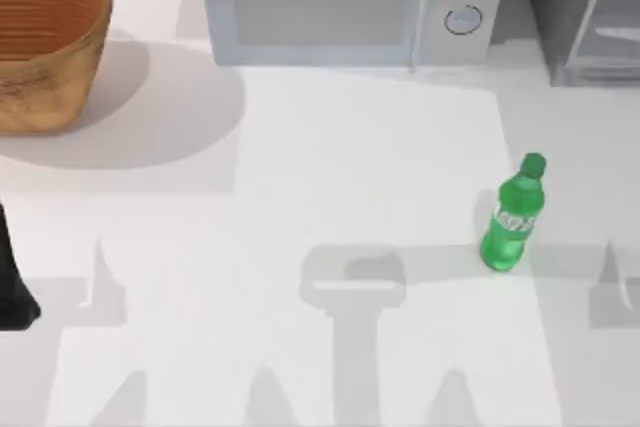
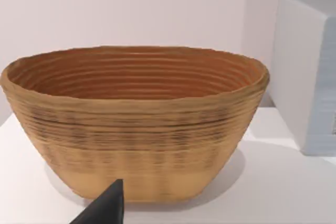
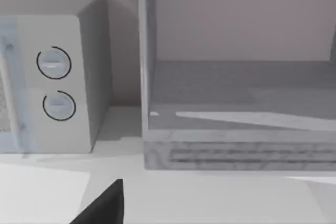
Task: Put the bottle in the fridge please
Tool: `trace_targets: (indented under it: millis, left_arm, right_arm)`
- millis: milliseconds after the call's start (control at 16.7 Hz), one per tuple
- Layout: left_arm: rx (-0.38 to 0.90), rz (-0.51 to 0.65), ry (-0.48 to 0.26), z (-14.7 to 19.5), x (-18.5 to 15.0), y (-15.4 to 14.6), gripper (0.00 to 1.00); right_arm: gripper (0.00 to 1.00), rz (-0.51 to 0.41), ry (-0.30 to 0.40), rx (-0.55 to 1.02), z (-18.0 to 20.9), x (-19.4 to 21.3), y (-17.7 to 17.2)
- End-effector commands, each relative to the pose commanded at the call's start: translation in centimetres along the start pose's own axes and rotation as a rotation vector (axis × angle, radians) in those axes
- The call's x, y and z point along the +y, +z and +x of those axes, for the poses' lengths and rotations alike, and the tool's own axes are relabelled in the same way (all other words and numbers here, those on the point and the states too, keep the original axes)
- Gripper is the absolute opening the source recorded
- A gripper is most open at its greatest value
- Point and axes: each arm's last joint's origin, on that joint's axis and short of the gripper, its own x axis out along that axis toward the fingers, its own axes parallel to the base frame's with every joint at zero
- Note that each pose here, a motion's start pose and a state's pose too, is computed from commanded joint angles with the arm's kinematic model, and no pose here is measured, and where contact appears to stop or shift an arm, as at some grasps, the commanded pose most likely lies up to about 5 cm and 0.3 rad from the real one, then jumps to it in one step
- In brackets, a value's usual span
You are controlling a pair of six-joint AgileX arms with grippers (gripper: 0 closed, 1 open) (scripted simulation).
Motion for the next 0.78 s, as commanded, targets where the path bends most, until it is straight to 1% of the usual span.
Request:
trace_targets:
  millis: [180, 360, 540, 780]
  left_arm:
    - [0.0, 0.0, 0.0, 0.0, 0.0, 0.0, 1.0]
    - [0.0, 0.0, 0.0, 0.0, 0.0, 0.0, 1.0]
    - [0.0, 0.0, 0.0, 0.0, 0.0, 0.0, 1.0]
    - [0.0, 0.0, 0.0, 0.0, 0.0, 0.0, 1.0]
  right_arm:
    - [1.0, -0.001, 0.004, -0.001, 0.1, 0.0, 0.1]
    - [1.0, -0.013, 0.048, -0.009, 0.6, 0.1, 0.6]
    - [1.0, -0.032, 0.132, -0.003, 1.8, 0.4, 1.0]
    - [1.0, -0.057, 0.285, 0.042, 4.5, 1.0, 0.5]
